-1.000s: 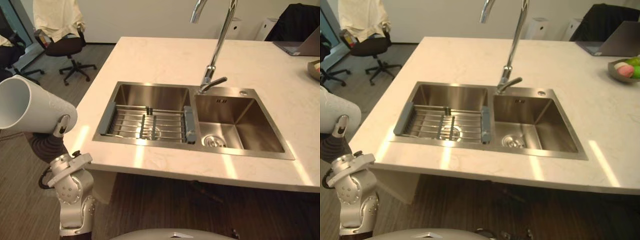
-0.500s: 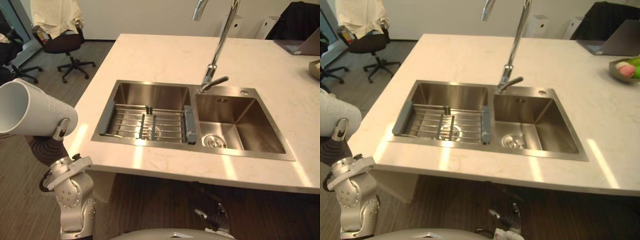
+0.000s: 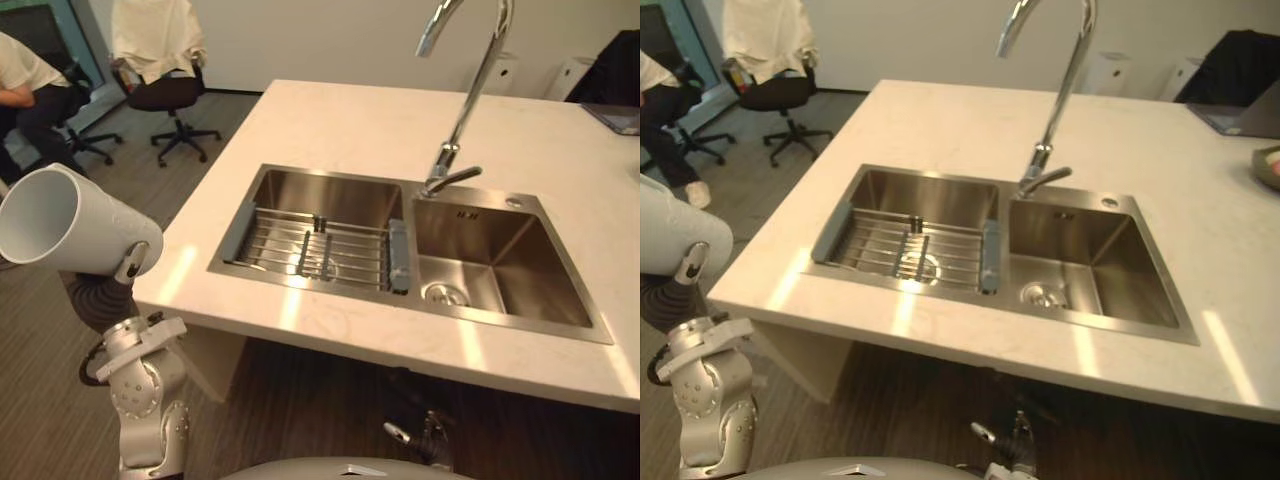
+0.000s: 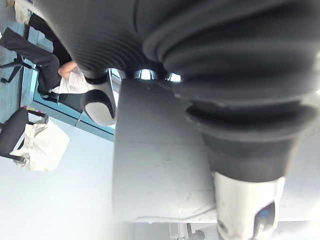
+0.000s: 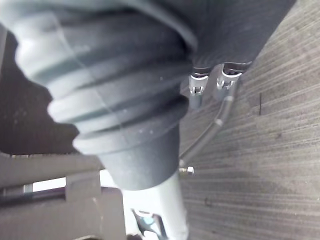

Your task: Walk over to the sink, pick up the cup, carry it to the dishwasher, place the cup inside the dishwasher, then close the dishwasher door

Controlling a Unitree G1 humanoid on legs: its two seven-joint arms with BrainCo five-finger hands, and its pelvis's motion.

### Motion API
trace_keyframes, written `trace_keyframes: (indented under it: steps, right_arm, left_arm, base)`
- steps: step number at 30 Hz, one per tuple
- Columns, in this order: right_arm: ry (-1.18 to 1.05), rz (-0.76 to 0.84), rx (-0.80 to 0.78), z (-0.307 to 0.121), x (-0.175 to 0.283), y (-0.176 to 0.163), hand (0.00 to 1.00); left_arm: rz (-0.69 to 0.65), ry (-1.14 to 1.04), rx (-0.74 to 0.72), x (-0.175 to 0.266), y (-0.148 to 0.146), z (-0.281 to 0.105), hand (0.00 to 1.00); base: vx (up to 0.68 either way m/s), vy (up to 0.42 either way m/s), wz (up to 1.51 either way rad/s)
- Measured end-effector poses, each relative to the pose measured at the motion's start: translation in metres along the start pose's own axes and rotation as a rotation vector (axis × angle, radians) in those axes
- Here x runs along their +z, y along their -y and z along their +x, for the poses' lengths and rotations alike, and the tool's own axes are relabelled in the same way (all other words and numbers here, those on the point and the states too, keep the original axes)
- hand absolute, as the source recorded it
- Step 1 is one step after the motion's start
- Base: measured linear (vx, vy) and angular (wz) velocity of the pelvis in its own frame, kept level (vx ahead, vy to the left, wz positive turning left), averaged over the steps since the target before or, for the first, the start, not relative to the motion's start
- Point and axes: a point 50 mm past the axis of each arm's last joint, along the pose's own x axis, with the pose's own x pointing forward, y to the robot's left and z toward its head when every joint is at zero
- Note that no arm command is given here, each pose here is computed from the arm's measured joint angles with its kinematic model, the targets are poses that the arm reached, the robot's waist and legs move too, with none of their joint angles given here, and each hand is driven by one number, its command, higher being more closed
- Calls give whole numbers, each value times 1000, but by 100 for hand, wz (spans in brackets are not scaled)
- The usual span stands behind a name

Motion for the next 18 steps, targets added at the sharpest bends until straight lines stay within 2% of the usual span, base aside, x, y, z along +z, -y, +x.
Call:
trace_keyframes:
  steps: [4, 7, 15, 18]
  right_arm:
    - [121, -70, 83, 26, 36, -9, 0]
    - [186, -84, 80, 38, 59, -6, 0]
    - [123, -93, 0, 40, 53, 36, 0]
    - [93, -90, -14, 41, 49, 42, 0]
  left_arm:
    - [55, 25, 28, 3, -7, 1, 100]
    - [55, 27, 40, 4, -9, 1, 100]
    - [-52, 58, -196, 5, 23, 11, 100]
    - [-68, 3, -194, -4, 23, 5, 100]
  base:
    - [-182, -58, 115]
    - [-196, -59, 101]
    - [-110, -25, 146]
    - [-100, 41, 118]
